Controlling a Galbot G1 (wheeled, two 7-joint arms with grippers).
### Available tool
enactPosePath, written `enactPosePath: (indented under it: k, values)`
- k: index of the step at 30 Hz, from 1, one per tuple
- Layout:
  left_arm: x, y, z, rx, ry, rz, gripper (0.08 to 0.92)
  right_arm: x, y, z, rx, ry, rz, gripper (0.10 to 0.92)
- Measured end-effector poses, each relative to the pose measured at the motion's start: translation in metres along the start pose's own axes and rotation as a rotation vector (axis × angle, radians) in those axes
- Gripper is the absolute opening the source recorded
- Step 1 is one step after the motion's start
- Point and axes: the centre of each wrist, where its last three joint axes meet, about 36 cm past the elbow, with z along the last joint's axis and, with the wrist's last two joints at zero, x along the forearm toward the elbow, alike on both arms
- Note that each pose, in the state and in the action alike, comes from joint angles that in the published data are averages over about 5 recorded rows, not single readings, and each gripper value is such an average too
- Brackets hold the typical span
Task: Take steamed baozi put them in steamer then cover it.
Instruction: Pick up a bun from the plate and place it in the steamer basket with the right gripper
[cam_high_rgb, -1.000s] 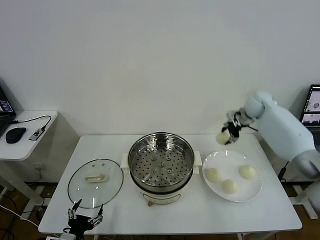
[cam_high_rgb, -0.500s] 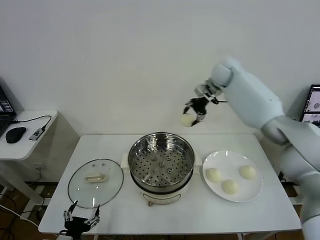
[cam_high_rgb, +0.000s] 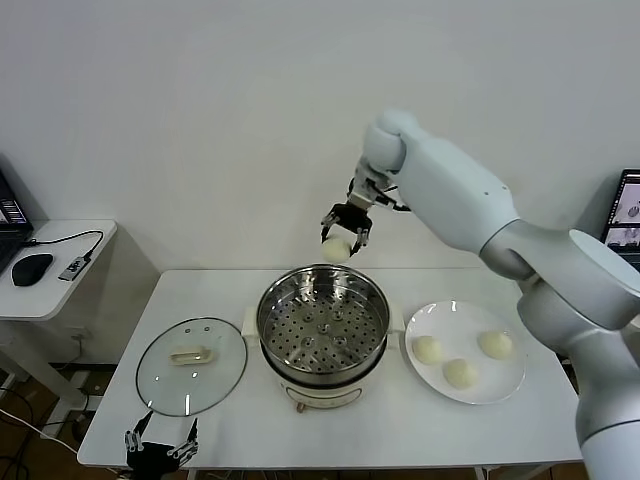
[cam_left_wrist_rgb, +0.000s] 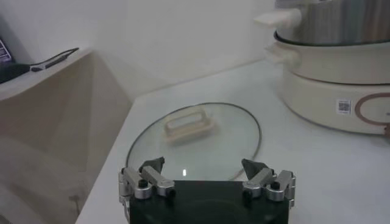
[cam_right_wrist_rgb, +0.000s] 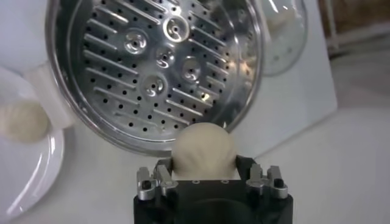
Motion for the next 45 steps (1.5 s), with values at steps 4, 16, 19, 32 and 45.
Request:
enactPosePath:
  k: [4,16,19,32,45]
  values:
    - [0.001,0.0,0.0,0.002,0.002,0.0,0.823,-0.014,-0.011,-0.012,0.063,-0.01,-0.021,0.636]
    - [0.005,-0.001,-0.002,0.019,0.0,0.015,0.823,-0.05,-0.026,-0.026,0.133,-0.017,-0.059,0.637]
    - [0.005,-0.001,-0.004,0.021,-0.004,0.016,0.823,-0.06,-0.027,-0.027,0.137,-0.018,-0.069,0.636]
    - [0.005,-0.003,-0.002,0.028,0.002,0.022,0.823,-0.096,-0.026,-0.032,0.13,-0.037,-0.103,0.636]
    - [0.002,-0.006,-0.001,0.032,0.003,0.029,0.823,-0.115,-0.018,-0.028,0.094,-0.056,-0.113,0.711]
